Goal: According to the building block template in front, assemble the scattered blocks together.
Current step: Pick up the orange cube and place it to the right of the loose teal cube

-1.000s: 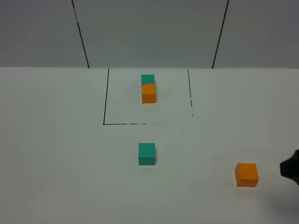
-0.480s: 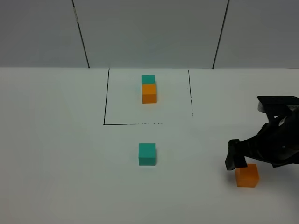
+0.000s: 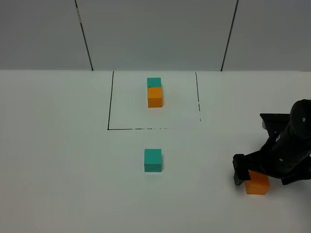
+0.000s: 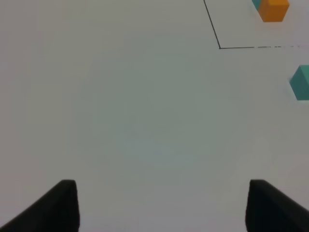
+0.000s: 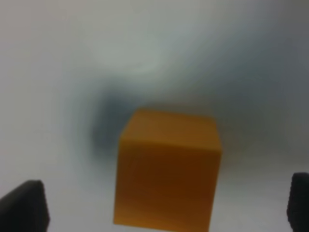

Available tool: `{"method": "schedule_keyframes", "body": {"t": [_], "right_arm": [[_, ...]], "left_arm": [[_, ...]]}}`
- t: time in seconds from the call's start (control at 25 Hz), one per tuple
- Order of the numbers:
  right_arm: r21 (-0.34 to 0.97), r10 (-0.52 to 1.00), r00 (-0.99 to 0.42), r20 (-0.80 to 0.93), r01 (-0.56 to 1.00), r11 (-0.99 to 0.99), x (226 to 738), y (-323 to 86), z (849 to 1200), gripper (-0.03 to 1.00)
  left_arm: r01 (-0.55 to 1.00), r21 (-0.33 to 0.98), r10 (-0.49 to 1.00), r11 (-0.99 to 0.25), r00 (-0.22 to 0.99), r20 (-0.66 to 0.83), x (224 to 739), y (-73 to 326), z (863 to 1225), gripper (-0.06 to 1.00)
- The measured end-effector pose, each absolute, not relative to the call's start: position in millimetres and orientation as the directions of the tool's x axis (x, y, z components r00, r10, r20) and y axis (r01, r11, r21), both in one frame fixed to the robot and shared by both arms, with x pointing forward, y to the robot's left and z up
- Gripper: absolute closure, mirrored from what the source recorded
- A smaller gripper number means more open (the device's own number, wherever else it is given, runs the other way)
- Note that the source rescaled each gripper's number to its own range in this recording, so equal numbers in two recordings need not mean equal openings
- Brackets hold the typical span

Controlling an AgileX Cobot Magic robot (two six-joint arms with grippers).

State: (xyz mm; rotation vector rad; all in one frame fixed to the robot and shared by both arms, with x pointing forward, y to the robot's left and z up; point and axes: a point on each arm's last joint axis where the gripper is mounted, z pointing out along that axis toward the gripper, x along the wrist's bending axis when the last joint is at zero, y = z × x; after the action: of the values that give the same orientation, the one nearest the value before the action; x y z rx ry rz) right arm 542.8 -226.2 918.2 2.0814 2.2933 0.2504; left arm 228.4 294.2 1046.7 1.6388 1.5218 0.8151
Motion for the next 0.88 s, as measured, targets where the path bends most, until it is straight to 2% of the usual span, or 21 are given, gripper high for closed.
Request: {"method": "schedule_keyframes", "body": {"t": [0.44,0.8,0.88], "right_arm": [[0.112,0.994,-0.089,0.065,0.99,0.081,549.4,-226.2,888.2,-0.03],[0.093,0.996,-0.071,0.06,0.994,0.065,551.9,-226.0,882.7,-0.03],[0.093,0.996,-0.071,0.057,0.994,0.066,552.0,-225.9,882.7,0.0]], "left_arm": [[0.523,0.852,0.995,-0.019,0.093,-0.035,228.4,294.2,1046.7,0.44],[0.523,0.852,0.995,-0.019,0.093,-0.035,228.4,294.2,1046.7,0.44],[0.523,0.852,0.995,-0.019,0.093,-0.035,228.4,294.2,1046.7,0.44]]}}
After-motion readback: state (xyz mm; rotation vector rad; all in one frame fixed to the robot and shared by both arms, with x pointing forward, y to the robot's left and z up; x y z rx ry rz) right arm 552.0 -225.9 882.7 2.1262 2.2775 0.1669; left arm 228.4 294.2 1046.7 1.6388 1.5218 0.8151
